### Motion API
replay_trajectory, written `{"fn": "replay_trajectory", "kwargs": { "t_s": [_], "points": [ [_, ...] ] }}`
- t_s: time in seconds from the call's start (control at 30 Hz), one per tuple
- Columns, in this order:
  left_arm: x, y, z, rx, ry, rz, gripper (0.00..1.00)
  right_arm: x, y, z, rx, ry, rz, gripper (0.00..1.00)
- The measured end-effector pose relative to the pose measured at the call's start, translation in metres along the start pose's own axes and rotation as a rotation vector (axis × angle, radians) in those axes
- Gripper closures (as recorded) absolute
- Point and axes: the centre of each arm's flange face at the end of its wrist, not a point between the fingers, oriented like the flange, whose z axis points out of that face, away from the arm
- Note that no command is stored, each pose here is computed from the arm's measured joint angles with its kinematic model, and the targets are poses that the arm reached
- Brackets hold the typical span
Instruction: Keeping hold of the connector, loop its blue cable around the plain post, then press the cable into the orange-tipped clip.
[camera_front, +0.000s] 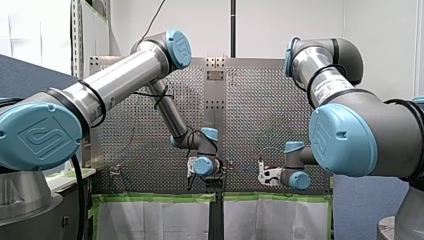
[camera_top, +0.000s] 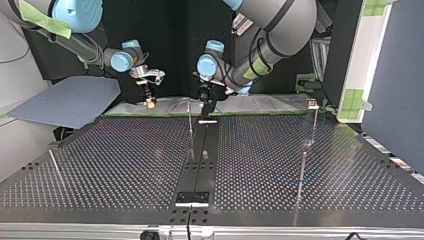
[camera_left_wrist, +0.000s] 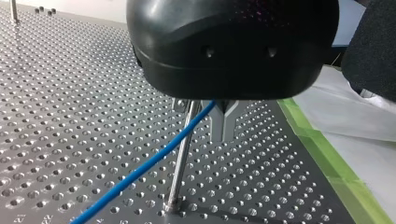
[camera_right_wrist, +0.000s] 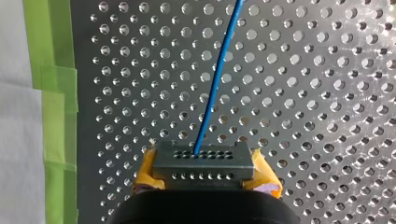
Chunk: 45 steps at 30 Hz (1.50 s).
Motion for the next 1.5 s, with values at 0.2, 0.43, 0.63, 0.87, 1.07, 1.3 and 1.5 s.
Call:
{"fn": "replay_trajectory", "kwargs": {
  "t_s": [0.2,0.43,0.63,0.87,1.07,1.3,1.5],
  "points": [
    [-0.010,0.003,0.011,-0.003,-0.002,-0.003,0.99,0.004,0.003,0.005,-0.001,0.004,-0.003,1.00],
    [-0.021,0.004,0.021,-0.003,-0.003,-0.005,0.99,0.008,0.005,0.011,-0.002,0.017,-0.007,1.00],
    [-0.030,0.008,0.029,-0.012,-0.007,-0.008,0.99,0.016,0.011,0.019,-0.005,0.024,-0.009,1.00],
    [-0.037,0.012,0.036,-0.022,-0.009,-0.010,0.99,0.026,0.018,0.031,-0.007,0.026,-0.010,1.00],
    [-0.043,0.019,0.043,-0.034,-0.009,-0.012,0.99,0.035,0.023,0.041,-0.007,0.026,-0.015,1.00],
    [-0.049,0.023,0.048,-0.045,-0.009,-0.012,0.99,0.039,0.025,0.045,-0.006,0.019,-0.028,1.00],
    [-0.049,0.024,0.049,-0.047,-0.008,-0.012,0.99,0.039,0.025,0.045,-0.006,0.019,-0.030,1.00]
  ]
}}
